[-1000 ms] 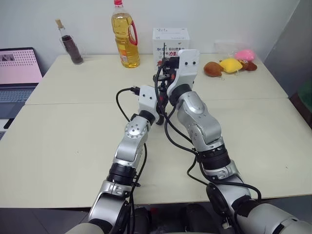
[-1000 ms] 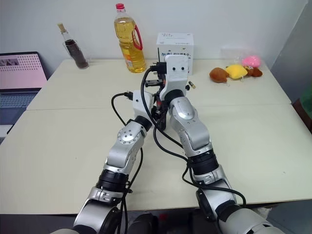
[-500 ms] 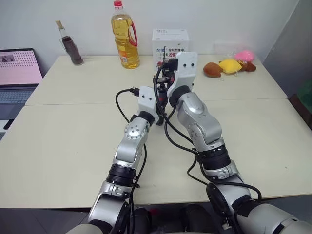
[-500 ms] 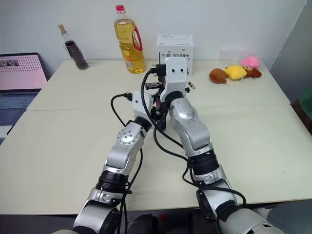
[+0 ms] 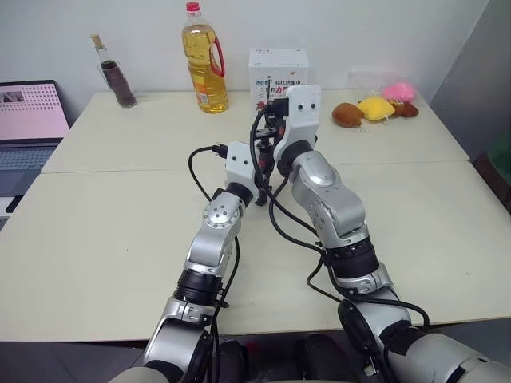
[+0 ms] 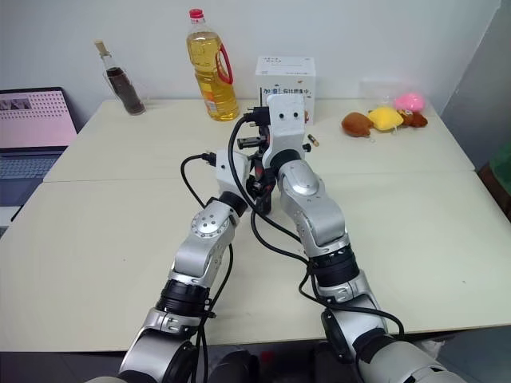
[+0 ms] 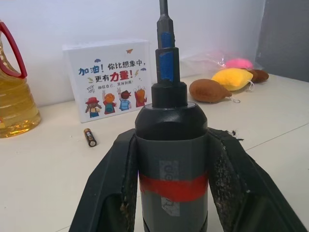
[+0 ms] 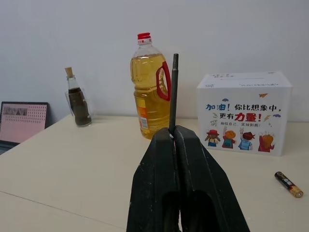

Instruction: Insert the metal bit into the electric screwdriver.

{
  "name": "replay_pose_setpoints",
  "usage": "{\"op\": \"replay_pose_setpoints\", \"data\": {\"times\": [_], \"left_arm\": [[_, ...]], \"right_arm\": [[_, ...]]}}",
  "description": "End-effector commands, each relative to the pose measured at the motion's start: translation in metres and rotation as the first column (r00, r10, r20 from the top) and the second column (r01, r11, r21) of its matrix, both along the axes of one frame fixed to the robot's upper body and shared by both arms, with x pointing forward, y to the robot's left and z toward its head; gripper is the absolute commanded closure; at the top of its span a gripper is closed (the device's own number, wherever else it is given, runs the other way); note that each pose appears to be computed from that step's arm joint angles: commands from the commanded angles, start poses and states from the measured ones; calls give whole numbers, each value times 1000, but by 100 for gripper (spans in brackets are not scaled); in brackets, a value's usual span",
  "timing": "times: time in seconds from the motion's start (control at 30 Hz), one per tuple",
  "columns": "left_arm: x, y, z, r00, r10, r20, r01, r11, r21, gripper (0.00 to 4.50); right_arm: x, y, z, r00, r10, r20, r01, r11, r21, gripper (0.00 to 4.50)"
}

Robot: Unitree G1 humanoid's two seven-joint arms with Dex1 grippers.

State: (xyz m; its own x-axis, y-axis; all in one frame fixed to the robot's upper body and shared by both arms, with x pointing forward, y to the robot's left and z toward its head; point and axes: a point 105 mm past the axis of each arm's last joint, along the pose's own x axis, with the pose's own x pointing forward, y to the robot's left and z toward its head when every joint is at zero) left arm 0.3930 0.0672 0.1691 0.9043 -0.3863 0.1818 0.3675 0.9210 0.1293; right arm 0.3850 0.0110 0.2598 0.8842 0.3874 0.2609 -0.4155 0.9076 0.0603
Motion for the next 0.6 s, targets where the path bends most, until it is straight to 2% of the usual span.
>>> {"op": "replay_pose_setpoints", "data": {"times": [0.03, 0.47, 0.6], "left_arm": [[4, 17, -33, 992, 65, -104, -58, 996, 62, 283], [5, 15, -32, 993, 59, -103, -53, 997, 61, 283], [5, 17, -31, 993, 60, -100, -54, 997, 58, 283]], "right_arm": [[-1, 7, -18, 997, 17, -73, -19, 1000, -21, 445], [1, 4, -21, 996, 9, -87, -11, 1000, -24, 445], [-2, 6, -12, 999, 26, -35, -27, 999, -31, 376]]}}
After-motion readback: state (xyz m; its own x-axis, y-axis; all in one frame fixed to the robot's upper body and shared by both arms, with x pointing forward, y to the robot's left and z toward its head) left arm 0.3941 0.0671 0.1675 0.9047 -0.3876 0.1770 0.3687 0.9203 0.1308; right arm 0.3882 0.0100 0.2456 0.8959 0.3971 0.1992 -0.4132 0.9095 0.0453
